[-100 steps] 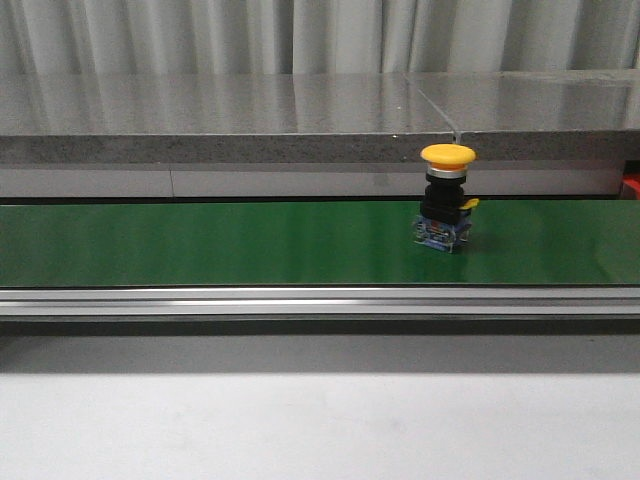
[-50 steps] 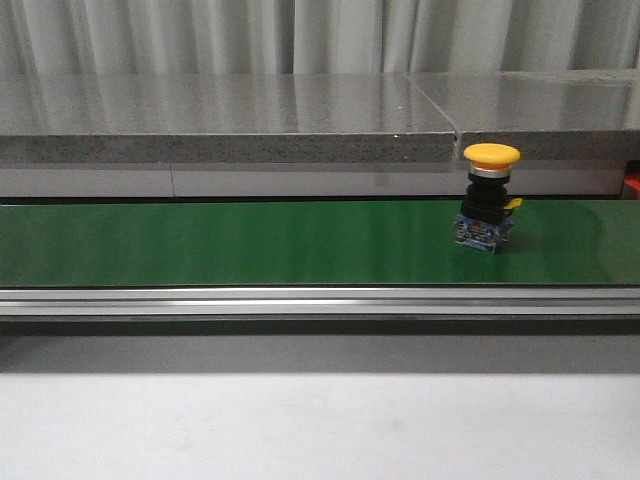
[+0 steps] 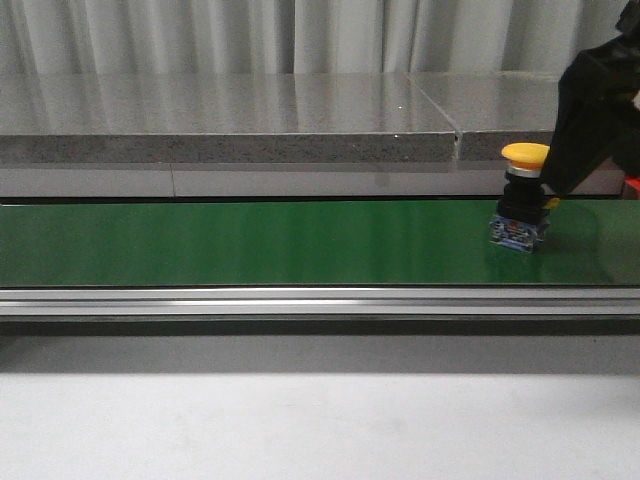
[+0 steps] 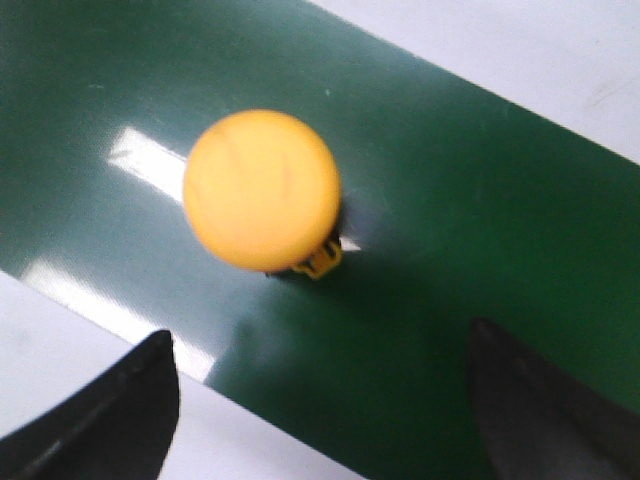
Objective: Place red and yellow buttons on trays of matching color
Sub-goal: 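Move the right gripper to the yellow button on the conveyor and grasp it, then carry the yellow button into the yellow tray and open the right gripper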
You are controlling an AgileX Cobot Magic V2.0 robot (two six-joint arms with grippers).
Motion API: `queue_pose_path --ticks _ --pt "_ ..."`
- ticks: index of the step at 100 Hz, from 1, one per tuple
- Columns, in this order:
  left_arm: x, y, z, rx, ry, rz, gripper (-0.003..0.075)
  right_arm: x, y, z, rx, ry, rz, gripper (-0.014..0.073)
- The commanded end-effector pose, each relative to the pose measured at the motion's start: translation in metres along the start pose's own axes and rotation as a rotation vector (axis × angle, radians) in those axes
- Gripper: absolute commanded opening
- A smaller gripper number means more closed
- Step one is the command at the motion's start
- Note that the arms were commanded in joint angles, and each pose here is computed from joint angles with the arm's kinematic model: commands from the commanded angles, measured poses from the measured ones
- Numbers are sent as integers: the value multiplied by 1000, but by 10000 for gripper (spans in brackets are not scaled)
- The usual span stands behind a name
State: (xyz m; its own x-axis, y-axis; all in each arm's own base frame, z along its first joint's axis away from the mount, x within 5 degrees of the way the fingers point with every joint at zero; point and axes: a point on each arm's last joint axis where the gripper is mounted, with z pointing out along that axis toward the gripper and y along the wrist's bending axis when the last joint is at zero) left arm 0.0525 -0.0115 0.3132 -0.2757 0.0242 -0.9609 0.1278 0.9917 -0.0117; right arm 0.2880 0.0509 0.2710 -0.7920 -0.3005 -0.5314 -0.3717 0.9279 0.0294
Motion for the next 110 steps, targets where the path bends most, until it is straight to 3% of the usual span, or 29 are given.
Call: queue_pose_path --ticks 1,35,42,59,68,91,110 --pt "-13 0 -2 2 -84 -14 -19 -15 2 -7 13 -105 -12 580" --pt "-13 0 -2 2 -84 -14 -19 -25 -2 12 42 -183 5 554" --pt "-13 0 -2 2 -84 -14 -19 -25 -2 15 42 -179 6 477" --pt "-13 0 -2 2 -84 -14 -19 -23 -2 20 32 -146 8 191" --pt "-13 0 -2 2 -84 -14 -19 -22 -2 17 22 -124 10 111" --pt "-13 0 -2 2 -84 -14 -19 -26 -4 -20 24 -155 27 105" --pt "-13 0 -2 2 -84 -14 -19 -12 -39 -70 118 -204 158 105"
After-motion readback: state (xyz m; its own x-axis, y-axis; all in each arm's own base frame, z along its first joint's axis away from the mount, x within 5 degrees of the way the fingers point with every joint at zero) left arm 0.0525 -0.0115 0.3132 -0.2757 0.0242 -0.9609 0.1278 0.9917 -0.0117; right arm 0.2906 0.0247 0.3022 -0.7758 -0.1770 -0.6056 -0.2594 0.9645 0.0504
